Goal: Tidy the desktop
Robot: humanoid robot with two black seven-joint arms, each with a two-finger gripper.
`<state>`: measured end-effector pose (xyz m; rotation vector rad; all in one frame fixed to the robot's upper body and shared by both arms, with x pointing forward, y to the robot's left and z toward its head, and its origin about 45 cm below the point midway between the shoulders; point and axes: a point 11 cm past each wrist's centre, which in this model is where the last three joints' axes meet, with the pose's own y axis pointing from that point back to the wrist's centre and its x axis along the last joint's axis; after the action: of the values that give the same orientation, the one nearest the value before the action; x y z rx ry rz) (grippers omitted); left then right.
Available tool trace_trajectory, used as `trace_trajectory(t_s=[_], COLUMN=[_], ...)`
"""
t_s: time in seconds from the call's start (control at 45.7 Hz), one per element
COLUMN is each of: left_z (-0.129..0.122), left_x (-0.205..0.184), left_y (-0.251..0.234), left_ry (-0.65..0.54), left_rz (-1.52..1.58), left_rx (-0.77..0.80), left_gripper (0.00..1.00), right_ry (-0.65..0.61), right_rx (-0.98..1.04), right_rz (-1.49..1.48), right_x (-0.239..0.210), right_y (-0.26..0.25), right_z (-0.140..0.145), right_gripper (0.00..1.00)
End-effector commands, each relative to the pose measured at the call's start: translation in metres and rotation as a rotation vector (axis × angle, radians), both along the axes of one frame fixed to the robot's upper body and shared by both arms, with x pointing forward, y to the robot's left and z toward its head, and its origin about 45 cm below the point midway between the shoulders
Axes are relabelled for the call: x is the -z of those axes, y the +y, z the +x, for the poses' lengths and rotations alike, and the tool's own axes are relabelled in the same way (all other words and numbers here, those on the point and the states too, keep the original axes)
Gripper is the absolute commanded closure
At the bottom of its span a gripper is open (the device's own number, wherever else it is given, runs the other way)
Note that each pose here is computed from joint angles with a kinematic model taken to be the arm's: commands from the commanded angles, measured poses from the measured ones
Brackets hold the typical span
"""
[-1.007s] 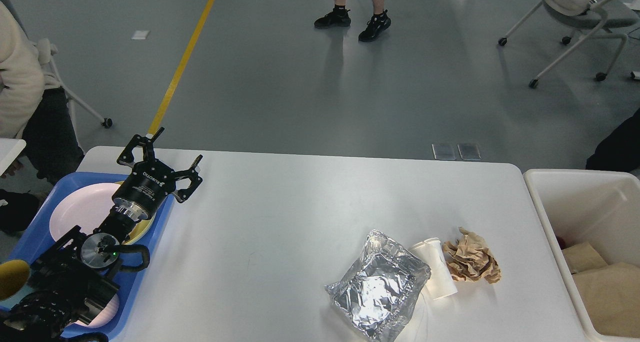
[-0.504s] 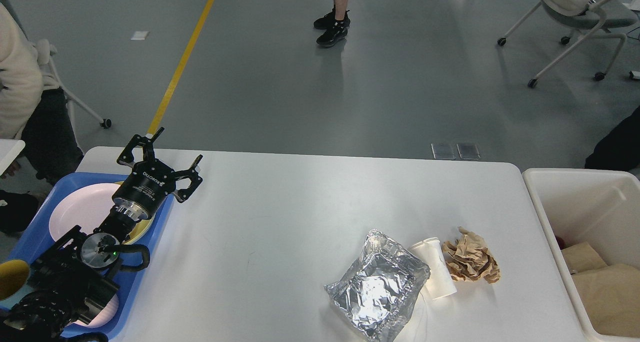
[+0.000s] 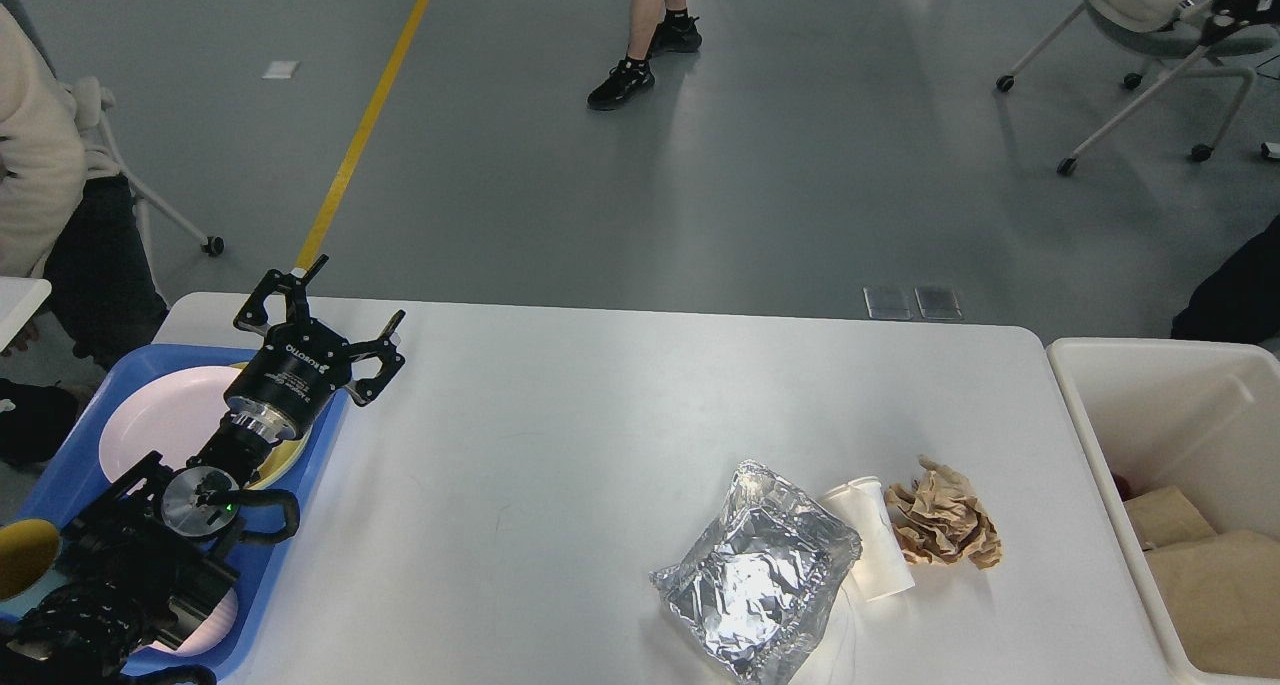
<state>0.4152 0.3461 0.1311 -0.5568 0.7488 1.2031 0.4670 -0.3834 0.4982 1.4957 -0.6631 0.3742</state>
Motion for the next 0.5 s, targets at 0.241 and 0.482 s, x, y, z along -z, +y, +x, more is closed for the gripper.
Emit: trace_trajectory(t_s=[0.241, 0.482], left_z=[0.000, 0.000], left_x=[0.000, 0.000], left_y=[0.000, 0.000], left_ry=[0.000, 0.000], left_rz=[0.000, 0.000], left_rx=[0.000, 0.000], left_gripper=[0.03, 0.03], right_ry=[0.213, 0.457], right_rx=[-0.189, -0.225], right_rz=[-0.027, 0.021], right_x=[0.062, 0.152], right_y=[0.098, 0.115], right_z=[-0.002, -0.035], right_gripper=[0.02, 0.06])
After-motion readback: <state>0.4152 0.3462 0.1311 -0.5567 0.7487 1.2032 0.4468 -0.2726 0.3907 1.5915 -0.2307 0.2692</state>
